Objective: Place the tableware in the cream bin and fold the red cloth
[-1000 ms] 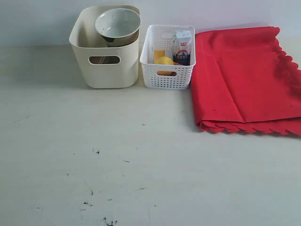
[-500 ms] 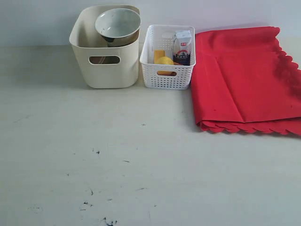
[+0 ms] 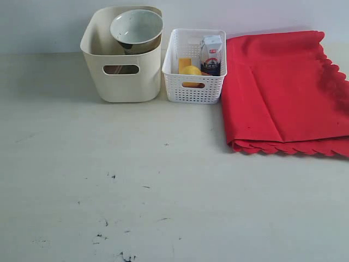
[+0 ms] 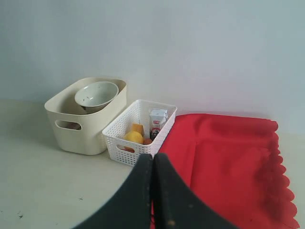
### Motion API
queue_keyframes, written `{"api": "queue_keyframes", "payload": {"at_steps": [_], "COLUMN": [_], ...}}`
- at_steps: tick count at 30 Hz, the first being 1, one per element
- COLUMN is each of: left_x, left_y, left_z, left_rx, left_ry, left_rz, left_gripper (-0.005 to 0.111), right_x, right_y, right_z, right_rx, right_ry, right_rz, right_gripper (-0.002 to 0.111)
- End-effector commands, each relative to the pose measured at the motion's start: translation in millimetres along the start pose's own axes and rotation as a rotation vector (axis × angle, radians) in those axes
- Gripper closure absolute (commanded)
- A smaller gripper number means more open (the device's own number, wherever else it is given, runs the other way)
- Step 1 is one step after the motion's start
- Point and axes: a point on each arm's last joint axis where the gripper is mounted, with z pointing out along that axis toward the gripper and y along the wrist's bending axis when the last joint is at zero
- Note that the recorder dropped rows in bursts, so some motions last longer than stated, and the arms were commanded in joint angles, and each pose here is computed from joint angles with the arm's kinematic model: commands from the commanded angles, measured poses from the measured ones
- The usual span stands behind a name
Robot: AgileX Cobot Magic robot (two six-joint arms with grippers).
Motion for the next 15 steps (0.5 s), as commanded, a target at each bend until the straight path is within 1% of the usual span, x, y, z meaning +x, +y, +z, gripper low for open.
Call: {"api": "queue_keyframes", "payload": {"at_steps": [1, 9, 11, 15], "left_x": [12.3, 33.8, 33.8, 43.1], "left_y": [6.8, 20.1, 21.9, 23.3], "left_z": [-6.0, -8.1, -8.7, -9.8], "left_rx": [-0.111, -0.334, -0.366, -0.391], "left_ry": [-0.041, -0.009, -0.010, 0.096], "left_rz": [-0.020, -0.065, -0.065, -0.051], "left_gripper": [0.107, 0.107, 0.107, 0.107], "right_x": [1.2, 1.2, 1.2, 1.2], "right_y": [0.1, 0.1, 0.1, 0.1], "right_z": [0.1, 0.1, 0.1, 0.1], "right_rx": [-0.002, -0.002, -0.002, -0.002], "right_ry": [0.000, 0.000, 0.000, 0.000], "right_rz": [-0.001, -0.001, -0.001, -0.001], "right_gripper": [0.108, 0.108, 0.108, 0.108]}}
